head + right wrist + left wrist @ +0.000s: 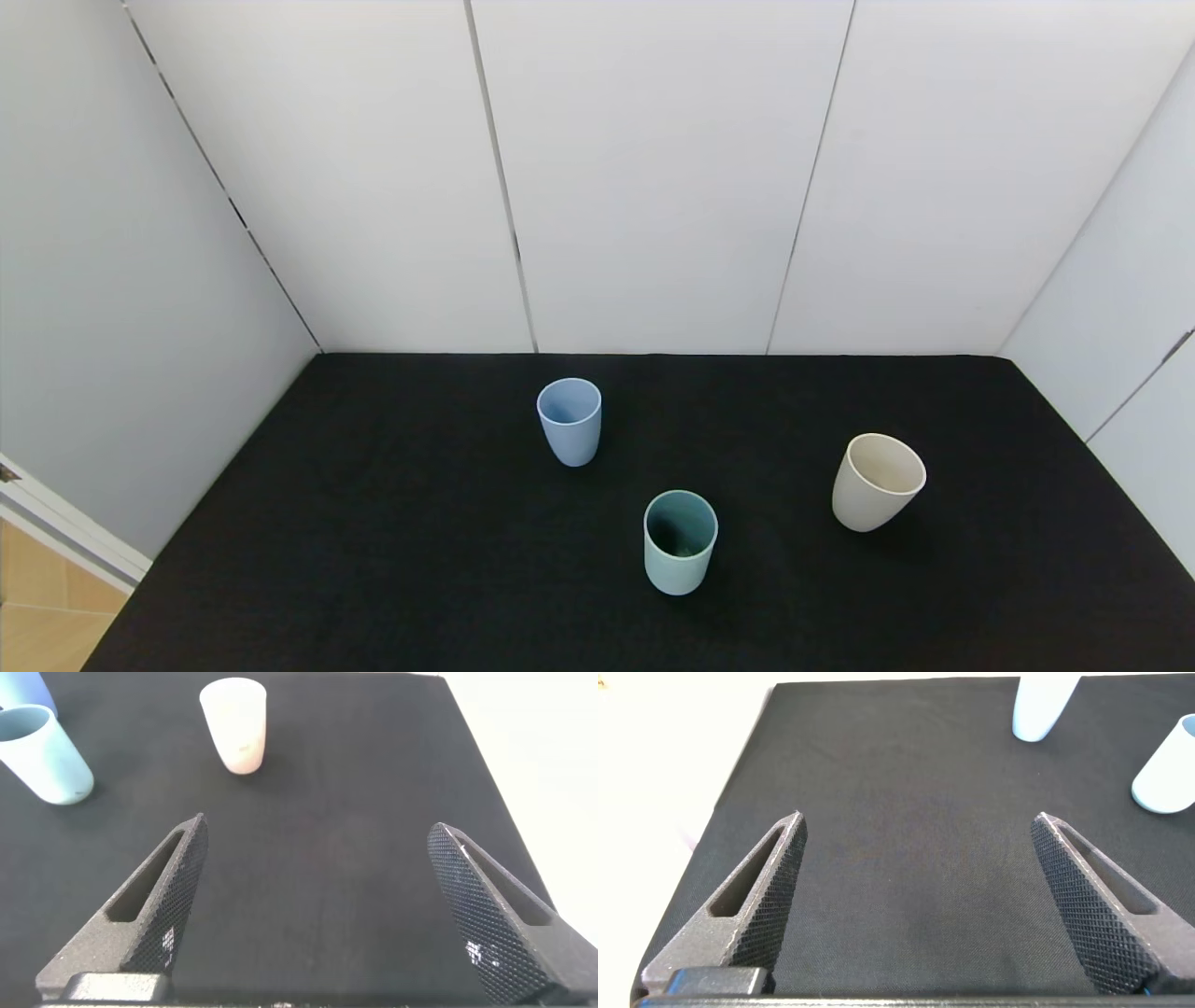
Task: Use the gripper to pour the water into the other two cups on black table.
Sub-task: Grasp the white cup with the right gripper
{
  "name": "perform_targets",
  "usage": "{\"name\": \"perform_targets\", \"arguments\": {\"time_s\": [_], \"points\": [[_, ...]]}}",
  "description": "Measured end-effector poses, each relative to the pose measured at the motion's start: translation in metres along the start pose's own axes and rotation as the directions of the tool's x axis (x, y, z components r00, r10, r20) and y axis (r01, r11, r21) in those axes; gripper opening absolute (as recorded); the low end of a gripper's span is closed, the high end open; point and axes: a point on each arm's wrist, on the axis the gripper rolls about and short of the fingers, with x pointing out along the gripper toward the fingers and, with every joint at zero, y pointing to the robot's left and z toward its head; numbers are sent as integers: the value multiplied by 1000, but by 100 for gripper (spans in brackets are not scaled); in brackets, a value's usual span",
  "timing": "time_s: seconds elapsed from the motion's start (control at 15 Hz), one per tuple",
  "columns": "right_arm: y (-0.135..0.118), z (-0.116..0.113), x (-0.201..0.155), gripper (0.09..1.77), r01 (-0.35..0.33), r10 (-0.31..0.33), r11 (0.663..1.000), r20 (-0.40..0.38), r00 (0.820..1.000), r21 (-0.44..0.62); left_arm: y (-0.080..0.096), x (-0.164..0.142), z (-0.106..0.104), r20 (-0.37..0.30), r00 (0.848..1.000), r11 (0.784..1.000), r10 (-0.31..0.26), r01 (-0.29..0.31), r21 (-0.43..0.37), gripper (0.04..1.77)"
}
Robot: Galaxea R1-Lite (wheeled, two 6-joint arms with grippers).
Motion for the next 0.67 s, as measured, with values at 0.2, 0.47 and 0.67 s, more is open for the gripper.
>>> {"name": "perform_targets", "arguments": {"time_s": [0.2, 0.47, 0.67], "points": [[1, 25, -9, 171, -20, 20, 1000, 16, 1000, 1, 0, 0, 0, 0, 1000, 1000, 0, 0, 0, 172], [2, 70, 0, 171, -36, 36, 999, -39, 999, 2, 0, 0, 0, 0, 1000, 1000, 0, 0, 0, 172], [3, 101, 34, 171, -56, 56, 998, -166, 985, 8, 0, 0, 0, 0, 1000, 1000, 0, 0, 0, 172]]}}
